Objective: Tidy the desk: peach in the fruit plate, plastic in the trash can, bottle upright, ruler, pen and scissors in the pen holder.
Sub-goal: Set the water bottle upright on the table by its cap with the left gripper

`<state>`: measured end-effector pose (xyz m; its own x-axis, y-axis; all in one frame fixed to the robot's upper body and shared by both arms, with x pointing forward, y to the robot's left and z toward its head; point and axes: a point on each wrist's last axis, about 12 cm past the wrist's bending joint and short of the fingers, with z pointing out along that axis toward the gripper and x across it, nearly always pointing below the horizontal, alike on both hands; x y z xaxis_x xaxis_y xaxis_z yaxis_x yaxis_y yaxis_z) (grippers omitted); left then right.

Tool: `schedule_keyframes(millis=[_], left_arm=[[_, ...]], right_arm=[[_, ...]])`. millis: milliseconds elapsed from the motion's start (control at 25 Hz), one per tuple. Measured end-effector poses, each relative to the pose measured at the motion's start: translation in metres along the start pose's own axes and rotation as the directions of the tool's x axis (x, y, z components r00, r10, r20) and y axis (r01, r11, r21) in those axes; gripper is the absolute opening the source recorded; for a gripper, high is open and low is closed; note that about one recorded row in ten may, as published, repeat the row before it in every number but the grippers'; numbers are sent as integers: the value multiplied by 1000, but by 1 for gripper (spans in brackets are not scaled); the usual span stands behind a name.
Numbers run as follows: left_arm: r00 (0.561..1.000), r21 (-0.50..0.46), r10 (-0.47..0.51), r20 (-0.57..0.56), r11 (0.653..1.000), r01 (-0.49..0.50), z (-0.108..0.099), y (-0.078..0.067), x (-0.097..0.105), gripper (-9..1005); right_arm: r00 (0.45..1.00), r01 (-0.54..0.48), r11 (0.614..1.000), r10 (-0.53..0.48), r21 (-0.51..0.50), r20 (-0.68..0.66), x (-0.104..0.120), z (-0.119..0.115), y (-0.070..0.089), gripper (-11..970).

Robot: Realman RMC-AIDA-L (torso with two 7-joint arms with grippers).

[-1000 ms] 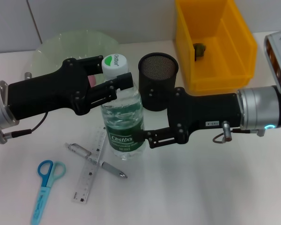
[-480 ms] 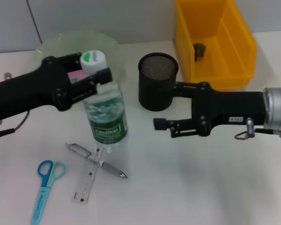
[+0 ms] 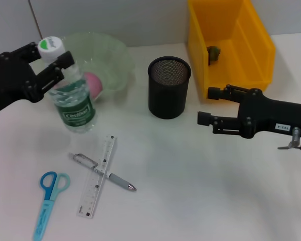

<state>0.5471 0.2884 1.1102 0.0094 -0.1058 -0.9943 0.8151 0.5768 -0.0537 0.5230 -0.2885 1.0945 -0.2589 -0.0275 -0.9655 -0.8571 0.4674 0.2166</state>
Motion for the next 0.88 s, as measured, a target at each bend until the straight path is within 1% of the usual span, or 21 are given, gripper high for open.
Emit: schedule_keyframes(millis=[40, 160, 200, 600, 800, 880], left_arm=[[1000, 0, 0, 0, 1000, 0, 0, 0, 0, 447], [1000, -65, -2, 15, 998, 3, -1, 2, 9, 447], [1000, -102, 4, 18, 995, -2, -1, 3, 15, 447], [999, -190, 41, -31, 981, -47, -1, 5, 32, 448], [997, -214, 51, -51, 975, -61, 2, 4, 40, 448], [997, -214, 51, -51, 975, -61, 2, 4, 40, 449]], right_arm=[[1000, -5, 1000, 5, 9, 3, 1, -2, 0, 825], [1000, -12, 1000, 12, 26, 6, 3, -6, -1, 825], [1000, -16, 999, 16, 40, 6, 5, -8, -2, 825], [1000, -15, 998, 15, 55, -6, 6, -7, -4, 826], [1000, -13, 998, 14, 60, -8, 6, -6, -5, 826], [1000, -13, 998, 13, 61, -9, 6, -6, -5, 826]])
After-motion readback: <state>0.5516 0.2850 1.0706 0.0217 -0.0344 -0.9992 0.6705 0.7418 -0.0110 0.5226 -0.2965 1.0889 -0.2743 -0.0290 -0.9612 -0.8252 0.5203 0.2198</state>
